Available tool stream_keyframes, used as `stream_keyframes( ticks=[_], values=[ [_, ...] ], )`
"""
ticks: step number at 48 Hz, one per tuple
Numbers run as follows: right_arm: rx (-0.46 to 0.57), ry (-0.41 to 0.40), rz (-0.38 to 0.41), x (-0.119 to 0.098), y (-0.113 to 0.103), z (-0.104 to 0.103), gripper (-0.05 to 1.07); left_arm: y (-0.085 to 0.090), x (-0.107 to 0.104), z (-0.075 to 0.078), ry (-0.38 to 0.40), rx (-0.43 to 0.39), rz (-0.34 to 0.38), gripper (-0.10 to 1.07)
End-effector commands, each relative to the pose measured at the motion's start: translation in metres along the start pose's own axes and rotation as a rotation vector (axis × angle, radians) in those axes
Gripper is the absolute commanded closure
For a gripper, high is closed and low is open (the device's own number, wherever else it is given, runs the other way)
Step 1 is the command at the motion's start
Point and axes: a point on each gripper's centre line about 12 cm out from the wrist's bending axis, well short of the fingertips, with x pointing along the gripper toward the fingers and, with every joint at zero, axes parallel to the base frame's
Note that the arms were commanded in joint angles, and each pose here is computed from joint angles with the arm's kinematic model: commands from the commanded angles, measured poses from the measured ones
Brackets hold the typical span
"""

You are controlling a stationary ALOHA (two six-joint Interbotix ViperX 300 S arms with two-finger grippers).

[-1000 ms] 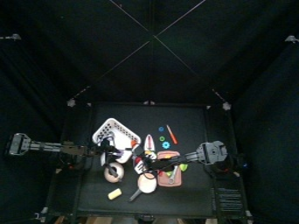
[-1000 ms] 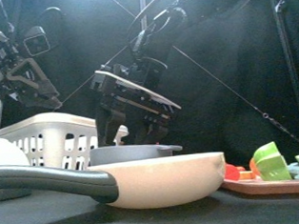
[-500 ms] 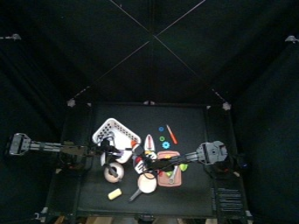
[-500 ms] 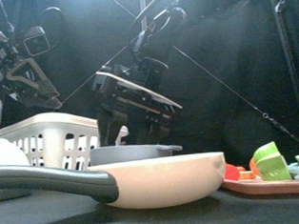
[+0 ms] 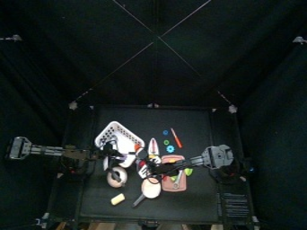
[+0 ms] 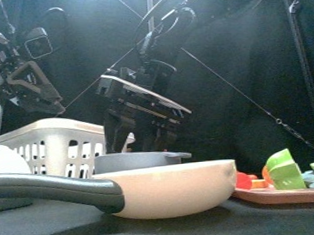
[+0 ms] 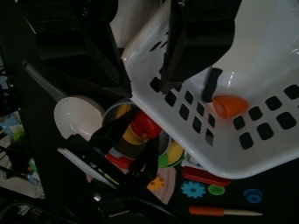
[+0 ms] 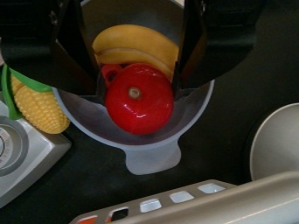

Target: Grab apple

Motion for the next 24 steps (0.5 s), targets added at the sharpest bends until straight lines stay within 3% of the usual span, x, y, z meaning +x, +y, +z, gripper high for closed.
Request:
stream_keyframes(
  ticks=[1,24],
  values=[
    [0.017,-0.024,0.024,-0.0113,0.0032,0.0123,0.35,-0.0009,0.0001,0.0047,-0.013,-0.002,-0.003,0.23],
    [0.014,-0.034,0.039,-0.0163,0.0058,0.0154,0.35,-0.0006,0.0001,0.0035,-0.010,-0.002,-0.002,0.23]
  ],
)
